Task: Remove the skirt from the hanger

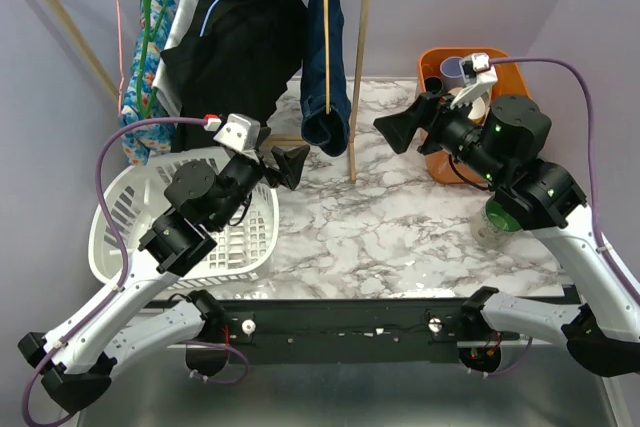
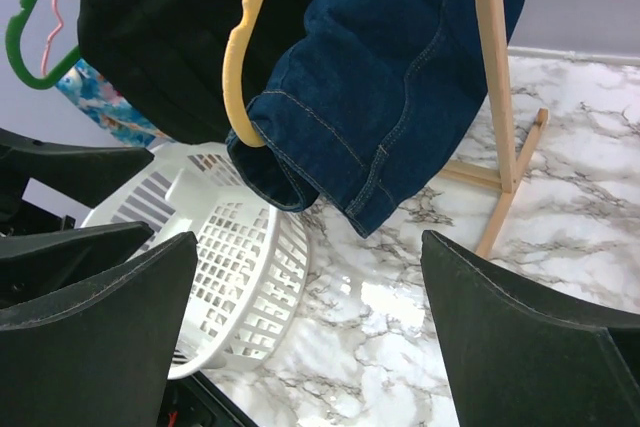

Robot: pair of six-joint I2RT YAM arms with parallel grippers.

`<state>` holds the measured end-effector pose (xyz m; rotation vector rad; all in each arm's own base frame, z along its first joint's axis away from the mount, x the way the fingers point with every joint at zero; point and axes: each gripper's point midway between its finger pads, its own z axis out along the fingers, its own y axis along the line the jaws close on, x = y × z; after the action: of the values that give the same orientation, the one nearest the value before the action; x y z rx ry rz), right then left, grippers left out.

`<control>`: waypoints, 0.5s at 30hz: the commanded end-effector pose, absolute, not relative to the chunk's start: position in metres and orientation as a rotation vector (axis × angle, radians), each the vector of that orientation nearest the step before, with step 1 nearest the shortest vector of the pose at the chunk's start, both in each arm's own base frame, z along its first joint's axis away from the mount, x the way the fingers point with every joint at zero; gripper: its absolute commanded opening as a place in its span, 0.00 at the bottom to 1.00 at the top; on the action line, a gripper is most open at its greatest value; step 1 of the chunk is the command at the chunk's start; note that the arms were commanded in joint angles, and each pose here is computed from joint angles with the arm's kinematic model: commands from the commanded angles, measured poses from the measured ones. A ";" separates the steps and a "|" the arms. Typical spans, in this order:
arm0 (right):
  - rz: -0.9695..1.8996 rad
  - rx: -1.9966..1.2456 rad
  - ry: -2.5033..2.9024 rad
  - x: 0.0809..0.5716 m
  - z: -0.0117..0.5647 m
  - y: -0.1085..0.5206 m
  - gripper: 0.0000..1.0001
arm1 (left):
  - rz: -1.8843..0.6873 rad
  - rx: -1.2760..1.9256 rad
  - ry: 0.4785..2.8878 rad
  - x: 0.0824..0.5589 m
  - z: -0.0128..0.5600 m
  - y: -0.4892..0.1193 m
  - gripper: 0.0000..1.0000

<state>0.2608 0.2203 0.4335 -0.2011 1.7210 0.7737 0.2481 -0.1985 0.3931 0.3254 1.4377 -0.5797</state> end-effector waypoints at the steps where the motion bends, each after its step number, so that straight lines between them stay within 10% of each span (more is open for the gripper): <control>1: 0.821 -0.215 1.719 0.255 0.441 0.226 1.00 | -0.592 0.341 1.420 0.246 0.396 -0.200 0.99; 15: 0.885 -0.234 1.686 0.263 0.468 0.244 0.97 | -0.541 0.288 1.435 0.254 0.393 -0.192 0.99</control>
<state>0.2634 0.2262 0.4374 -0.1838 1.7367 0.8019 0.2482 -0.1984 0.3930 0.3250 1.4377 -0.5789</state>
